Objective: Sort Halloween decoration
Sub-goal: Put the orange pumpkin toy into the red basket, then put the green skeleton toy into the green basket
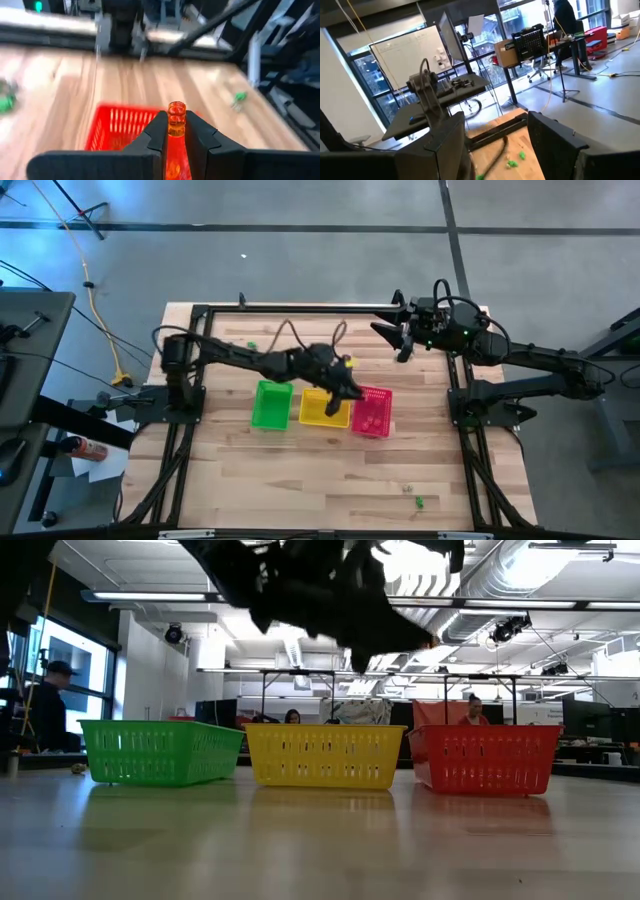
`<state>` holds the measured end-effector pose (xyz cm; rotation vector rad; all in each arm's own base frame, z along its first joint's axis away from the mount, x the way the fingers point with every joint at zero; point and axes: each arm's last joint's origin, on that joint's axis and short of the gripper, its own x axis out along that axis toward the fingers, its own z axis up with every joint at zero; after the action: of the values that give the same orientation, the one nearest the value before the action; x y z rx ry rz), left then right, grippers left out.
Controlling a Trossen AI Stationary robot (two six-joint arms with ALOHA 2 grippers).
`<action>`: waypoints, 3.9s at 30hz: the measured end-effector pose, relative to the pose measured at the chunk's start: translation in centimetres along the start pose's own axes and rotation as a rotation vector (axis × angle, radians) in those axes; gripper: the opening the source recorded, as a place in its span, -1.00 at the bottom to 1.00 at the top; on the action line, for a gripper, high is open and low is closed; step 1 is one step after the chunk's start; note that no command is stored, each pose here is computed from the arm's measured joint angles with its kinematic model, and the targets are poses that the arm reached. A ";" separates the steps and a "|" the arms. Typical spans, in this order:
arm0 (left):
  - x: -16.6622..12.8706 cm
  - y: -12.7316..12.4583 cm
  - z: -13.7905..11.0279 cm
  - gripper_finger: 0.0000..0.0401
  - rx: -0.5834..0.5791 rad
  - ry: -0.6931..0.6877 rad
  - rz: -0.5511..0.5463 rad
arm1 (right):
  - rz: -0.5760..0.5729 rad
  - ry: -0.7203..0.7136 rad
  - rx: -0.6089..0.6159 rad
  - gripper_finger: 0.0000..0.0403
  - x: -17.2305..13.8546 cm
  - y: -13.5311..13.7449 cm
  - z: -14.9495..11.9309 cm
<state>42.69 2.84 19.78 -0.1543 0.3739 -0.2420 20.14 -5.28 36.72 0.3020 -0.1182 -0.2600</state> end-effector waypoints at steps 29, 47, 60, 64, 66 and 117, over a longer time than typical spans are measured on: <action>-8.7 4.1 5.8 -0.04 0.032 -0.078 0.216 | 0.001 -0.009 0.019 0.06 -0.1 0.0 0.1; -27.6 -2.3 7.8 -0.05 0.009 -0.548 0.321 | -0.038 0.027 0.016 0.06 -0.1 -0.7 -0.1; -26.6 -3.9 5.8 -0.05 -0.017 -0.586 0.281 | -0.098 0.115 0.090 0.06 -0.1 -1.0 -0.8; -26.7 -3.8 5.8 -0.05 -0.022 -0.593 0.301 | -0.325 0.410 0.119 0.06 0.2 -2.4 -1.1; -26.7 -3.8 5.8 -0.05 -0.027 -0.597 0.320 | -0.434 0.577 0.120 0.06 0.6 -3.4 -1.1; -27.0 -3.9 6.3 -0.05 -0.056 -0.666 0.301 | -0.542 1.820 -0.090 -0.33 6.4 -18.1 -19.2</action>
<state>19.88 6.81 35.57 -0.2205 -0.2598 0.1226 25.02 -18.37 13.47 0.3807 1.7869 -0.4360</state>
